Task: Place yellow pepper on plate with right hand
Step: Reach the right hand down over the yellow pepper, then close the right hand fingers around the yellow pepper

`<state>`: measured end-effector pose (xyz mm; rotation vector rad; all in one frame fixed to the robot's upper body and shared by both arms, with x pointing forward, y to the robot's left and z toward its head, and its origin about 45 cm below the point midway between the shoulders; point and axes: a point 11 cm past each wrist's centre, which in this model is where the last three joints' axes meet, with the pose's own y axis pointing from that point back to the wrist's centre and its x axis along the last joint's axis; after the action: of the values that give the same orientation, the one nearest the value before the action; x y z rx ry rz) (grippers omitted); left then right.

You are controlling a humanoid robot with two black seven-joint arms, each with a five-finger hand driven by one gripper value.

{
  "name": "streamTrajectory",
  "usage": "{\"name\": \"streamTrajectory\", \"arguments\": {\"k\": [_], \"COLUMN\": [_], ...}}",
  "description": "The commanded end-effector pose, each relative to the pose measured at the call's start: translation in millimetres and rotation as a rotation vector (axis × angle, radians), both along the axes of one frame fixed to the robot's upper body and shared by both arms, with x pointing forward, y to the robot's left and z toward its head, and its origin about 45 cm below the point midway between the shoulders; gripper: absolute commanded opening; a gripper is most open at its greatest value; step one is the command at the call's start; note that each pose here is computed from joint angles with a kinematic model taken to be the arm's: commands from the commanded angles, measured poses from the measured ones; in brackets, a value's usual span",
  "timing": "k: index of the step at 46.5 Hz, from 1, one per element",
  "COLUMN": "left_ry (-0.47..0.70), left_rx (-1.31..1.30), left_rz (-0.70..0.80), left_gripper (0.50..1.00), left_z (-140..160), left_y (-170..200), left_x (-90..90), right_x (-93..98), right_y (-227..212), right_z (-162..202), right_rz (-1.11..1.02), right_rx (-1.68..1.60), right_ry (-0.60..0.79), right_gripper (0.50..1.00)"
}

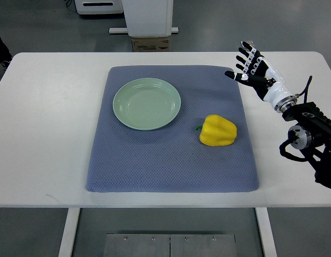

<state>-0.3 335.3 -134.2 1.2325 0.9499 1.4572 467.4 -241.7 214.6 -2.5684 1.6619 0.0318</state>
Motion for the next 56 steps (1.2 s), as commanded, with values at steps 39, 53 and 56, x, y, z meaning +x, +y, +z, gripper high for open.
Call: {"name": "streamTrajectory", "arguments": {"k": [39, 53, 56], "left_ry": [0.0, 0.0, 0.0], "left_rx": [-0.001, -0.002, -0.001], "left_rz": [0.0, 0.0, 0.0], "left_gripper": [1.0, 1.0, 1.0], "left_z": [0.0, -0.1, 0.0], "left_y": [0.0, -0.5, 0.0], "left_x": [0.0, 0.0, 0.0], "right_x": [-58.9, -64.7, -67.6], "right_y": [27.2, 24.3, 22.0], "right_z": [-10.2, -22.3, -27.0], "right_rz": [0.478, 0.495, 0.508], "right_rx": [-0.577, -0.64, -0.657], "right_ry": [-0.237, -0.232, -0.221], "right_gripper": [0.993, 0.993, 0.993]}}
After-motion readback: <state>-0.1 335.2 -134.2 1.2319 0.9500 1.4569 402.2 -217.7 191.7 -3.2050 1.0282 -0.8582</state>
